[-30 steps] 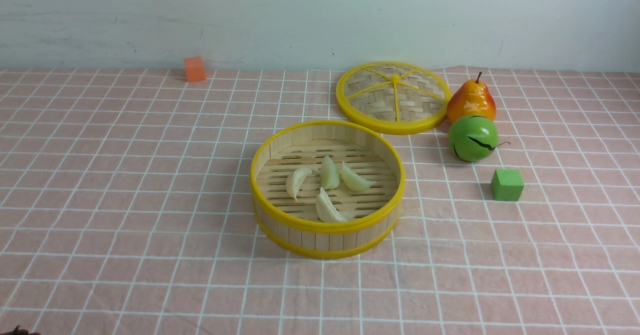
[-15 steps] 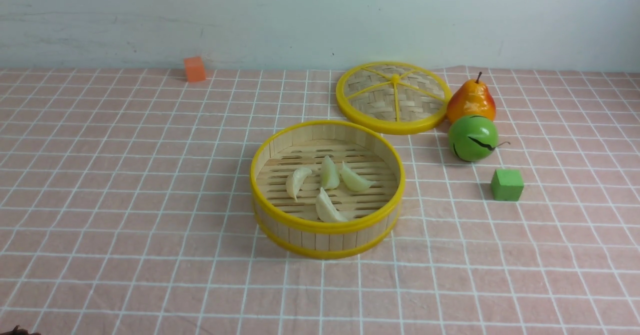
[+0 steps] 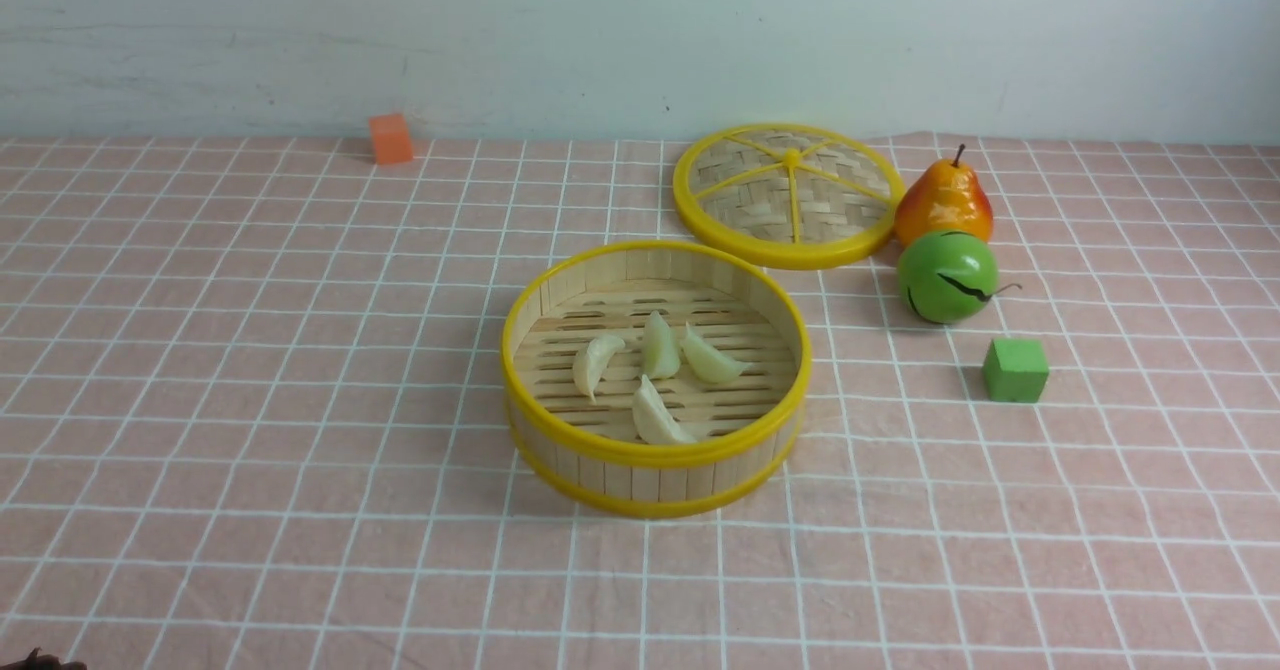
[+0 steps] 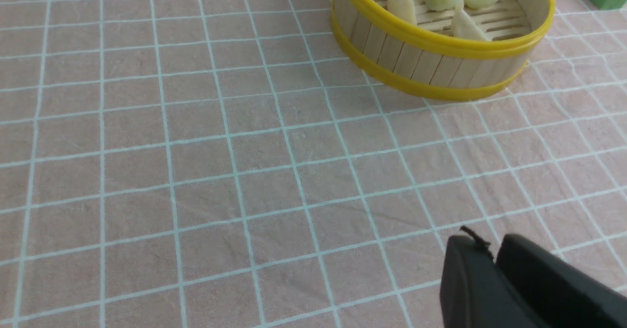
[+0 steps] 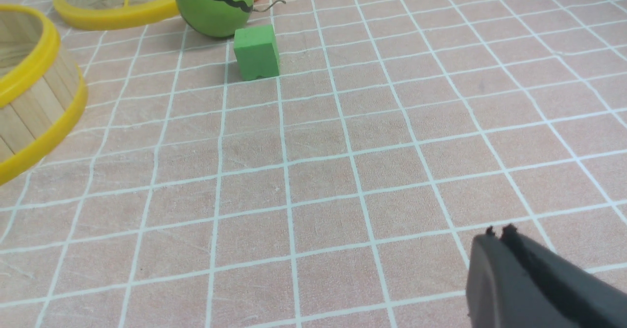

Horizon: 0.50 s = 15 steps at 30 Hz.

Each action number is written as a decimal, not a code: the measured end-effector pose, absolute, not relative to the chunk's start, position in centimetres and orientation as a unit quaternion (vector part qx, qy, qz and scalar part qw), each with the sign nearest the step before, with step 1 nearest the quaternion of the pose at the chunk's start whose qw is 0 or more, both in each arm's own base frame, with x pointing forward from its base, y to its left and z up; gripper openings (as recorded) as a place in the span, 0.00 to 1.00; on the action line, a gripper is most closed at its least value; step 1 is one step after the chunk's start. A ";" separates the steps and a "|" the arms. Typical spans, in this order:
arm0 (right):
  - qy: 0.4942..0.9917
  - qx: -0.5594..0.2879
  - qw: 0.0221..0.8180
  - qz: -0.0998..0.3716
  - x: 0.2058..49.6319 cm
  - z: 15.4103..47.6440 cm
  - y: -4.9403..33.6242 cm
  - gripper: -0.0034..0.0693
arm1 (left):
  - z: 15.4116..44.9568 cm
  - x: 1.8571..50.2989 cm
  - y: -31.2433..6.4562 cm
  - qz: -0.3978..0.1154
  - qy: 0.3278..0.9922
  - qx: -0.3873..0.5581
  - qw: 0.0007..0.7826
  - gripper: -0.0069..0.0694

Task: Put the dumplings into the steamer on the table with the pink tablecloth.

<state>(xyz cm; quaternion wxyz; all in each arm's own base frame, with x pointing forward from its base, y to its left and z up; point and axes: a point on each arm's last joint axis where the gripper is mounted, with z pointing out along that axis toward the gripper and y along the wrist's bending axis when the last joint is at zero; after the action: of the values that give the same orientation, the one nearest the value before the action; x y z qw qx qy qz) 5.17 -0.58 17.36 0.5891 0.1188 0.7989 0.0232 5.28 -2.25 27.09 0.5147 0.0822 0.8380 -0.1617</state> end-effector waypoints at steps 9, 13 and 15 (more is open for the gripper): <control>0.799 0.120 0.589 0.024 5.2 17.4 -0.6 0.06 | 23.2 5.3 -0.9 -0.130 0.743 -0.022 0.657 0.07; 0.799 0.120 0.589 0.024 5.2 17.4 -0.6 0.06 | 20.6 5.4 -0.4 -0.110 0.735 -0.074 0.665 0.07; 0.799 0.120 0.589 0.024 5.2 17.4 -0.6 0.07 | 19.2 5.5 -0.1 -0.111 0.744 -0.109 0.650 0.07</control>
<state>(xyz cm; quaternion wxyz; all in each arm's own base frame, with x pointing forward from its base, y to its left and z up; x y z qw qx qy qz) 5.17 -0.58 17.36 0.5892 0.1197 0.7987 0.0241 5.51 -0.14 19.18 0.6502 -0.1088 0.7437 -0.1106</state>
